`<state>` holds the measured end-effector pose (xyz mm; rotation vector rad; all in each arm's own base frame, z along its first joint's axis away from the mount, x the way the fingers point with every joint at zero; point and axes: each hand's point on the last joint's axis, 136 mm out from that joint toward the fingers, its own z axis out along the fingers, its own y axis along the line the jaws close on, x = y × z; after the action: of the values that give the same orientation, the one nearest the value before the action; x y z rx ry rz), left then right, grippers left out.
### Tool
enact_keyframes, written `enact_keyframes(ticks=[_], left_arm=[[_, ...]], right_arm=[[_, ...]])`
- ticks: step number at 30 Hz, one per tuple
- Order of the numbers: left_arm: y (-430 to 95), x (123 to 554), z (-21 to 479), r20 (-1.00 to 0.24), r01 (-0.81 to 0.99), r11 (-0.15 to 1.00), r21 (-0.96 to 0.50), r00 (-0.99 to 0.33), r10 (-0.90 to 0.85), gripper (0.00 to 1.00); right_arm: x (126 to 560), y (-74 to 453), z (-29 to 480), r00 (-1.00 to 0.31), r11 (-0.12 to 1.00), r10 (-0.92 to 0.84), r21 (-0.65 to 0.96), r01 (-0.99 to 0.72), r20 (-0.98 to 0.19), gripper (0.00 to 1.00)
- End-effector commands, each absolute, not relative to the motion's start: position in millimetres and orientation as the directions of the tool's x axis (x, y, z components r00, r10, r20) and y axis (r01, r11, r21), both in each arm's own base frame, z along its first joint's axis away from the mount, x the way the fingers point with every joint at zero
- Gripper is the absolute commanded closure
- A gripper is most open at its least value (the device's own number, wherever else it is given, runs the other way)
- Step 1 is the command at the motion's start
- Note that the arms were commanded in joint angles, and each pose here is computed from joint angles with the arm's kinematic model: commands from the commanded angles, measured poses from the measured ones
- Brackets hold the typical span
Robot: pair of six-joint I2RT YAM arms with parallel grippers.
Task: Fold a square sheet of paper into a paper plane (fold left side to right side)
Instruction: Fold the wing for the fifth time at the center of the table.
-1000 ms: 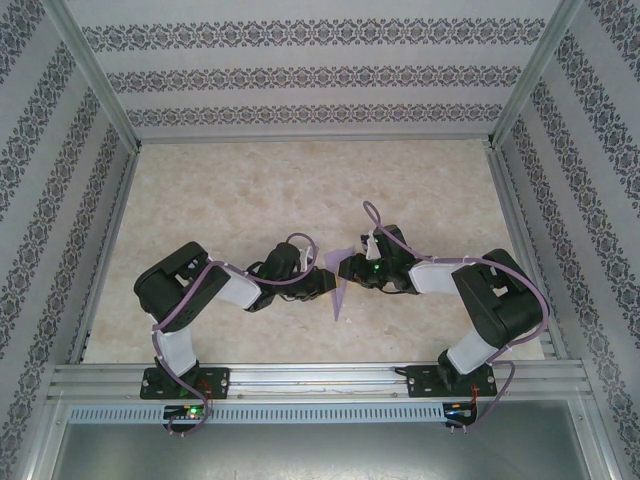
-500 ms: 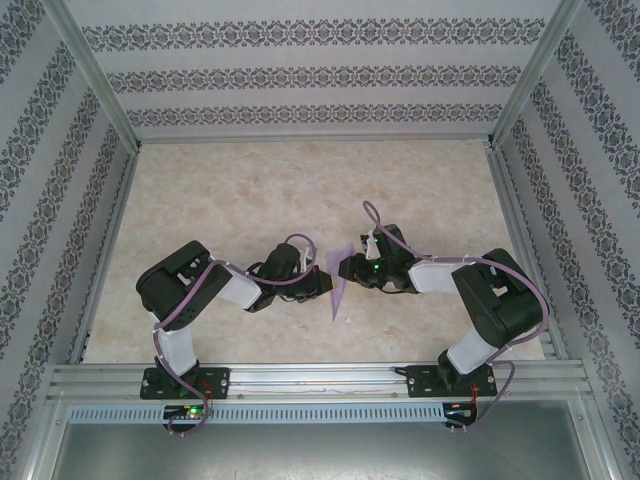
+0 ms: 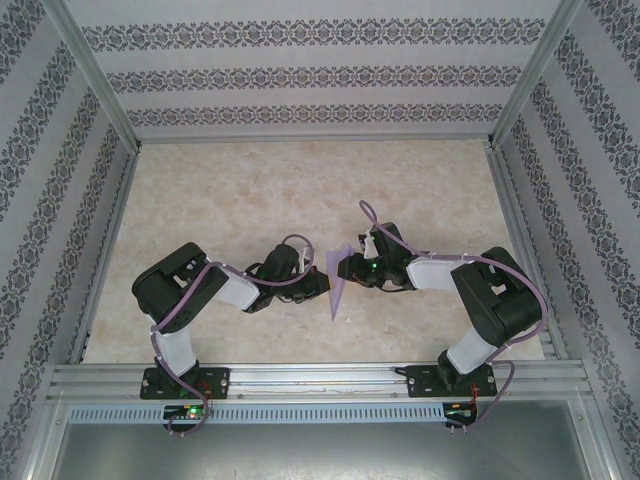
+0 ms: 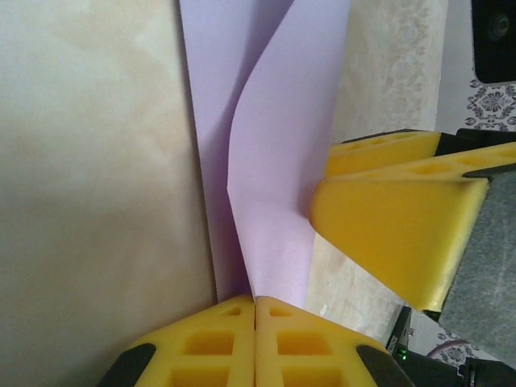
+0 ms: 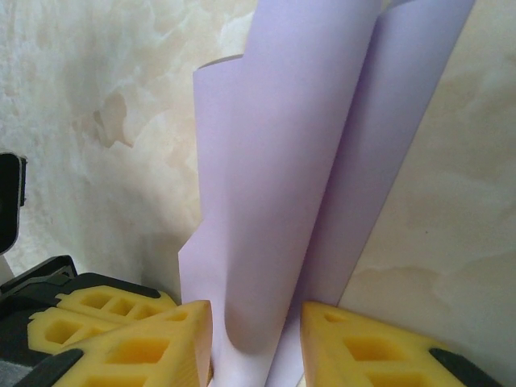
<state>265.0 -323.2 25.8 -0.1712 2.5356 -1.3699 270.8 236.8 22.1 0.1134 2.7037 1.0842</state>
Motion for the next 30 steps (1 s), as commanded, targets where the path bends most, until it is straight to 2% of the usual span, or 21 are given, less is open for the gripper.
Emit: enact_keyframes(ticks=[1, 7, 16, 30], left_arm=[[-311.5, 267.4, 19.6, -0.187, 0.020, 0.594, -0.804, -0.957, -0.220, 0.94], [-314.7, 268.8, 13.8, -0.180, 0.022, 0.596, -0.802, -0.961, -0.208, 0.94], [-304.4, 266.3, -8.0, -0.170, -0.004, 0.672, -0.741, -0.966, -0.194, 0.95], [-298.2, 265.8, -24.3, -0.155, -0.030, 0.719, -0.694, -0.970, -0.190, 0.97]], right_arm=[[259.4, 230.1, -10.8, -0.980, 0.798, 0.113, 0.602, -0.009, -0.165, 0.64], [261.2, 234.8, -5.4, -0.979, 0.783, 0.111, 0.621, -0.018, -0.169, 0.64], [266.3, 238.1, 12.3, -0.971, 0.760, 0.121, 0.648, -0.043, -0.206, 0.64], [269.9, 236.6, 24.4, -0.962, 0.749, 0.134, 0.660, -0.058, -0.237, 0.66]])
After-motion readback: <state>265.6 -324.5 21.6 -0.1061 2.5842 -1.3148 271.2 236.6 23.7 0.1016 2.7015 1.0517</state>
